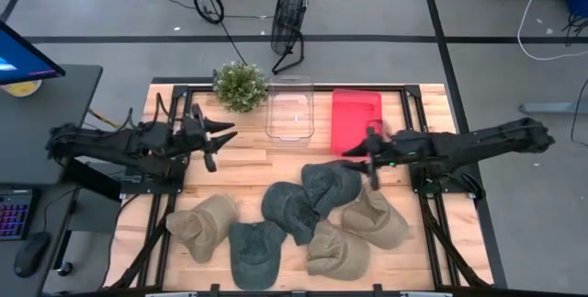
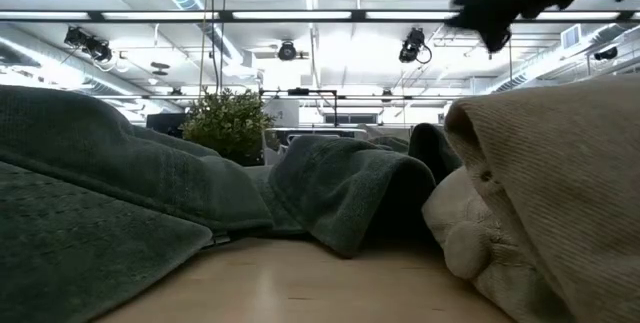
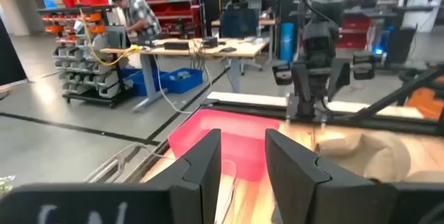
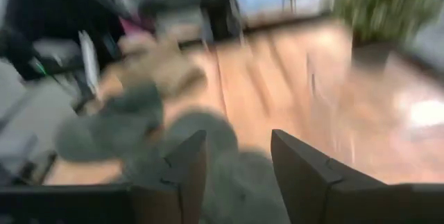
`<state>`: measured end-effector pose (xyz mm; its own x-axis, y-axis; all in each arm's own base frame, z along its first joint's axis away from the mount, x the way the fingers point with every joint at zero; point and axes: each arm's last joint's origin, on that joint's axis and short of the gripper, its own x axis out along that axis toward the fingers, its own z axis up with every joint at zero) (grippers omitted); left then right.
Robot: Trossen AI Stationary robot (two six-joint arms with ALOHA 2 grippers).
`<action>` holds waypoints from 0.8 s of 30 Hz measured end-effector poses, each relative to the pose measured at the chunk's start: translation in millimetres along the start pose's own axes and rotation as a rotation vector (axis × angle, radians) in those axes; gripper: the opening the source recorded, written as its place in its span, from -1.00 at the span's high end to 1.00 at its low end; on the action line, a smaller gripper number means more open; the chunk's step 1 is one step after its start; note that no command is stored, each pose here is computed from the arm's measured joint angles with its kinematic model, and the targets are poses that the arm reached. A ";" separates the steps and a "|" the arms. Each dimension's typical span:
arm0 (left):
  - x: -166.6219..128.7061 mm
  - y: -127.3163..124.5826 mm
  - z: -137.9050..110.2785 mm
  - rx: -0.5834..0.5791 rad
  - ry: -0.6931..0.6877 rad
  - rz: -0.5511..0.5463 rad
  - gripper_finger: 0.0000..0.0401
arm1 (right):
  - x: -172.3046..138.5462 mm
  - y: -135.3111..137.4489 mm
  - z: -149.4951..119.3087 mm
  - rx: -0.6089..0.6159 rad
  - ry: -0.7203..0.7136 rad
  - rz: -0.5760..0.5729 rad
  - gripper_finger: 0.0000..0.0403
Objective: Pick & Place hat
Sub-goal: Put the top gray cap into the red bin
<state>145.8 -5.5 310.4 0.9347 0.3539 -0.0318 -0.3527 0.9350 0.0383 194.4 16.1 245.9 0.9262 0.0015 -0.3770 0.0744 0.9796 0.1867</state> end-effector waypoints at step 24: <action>4.7 -2.8 -13.3 0.053 0.117 -0.002 0.42 | 134.6 -12.6 -41.2 -0.194 0.735 -0.211 0.19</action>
<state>150.6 -6.1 296.8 0.9227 0.3558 -0.1484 -0.3455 0.9340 0.0910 303.0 12.2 155.4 0.4131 -0.1223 -0.9024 0.0931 0.9914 -0.0918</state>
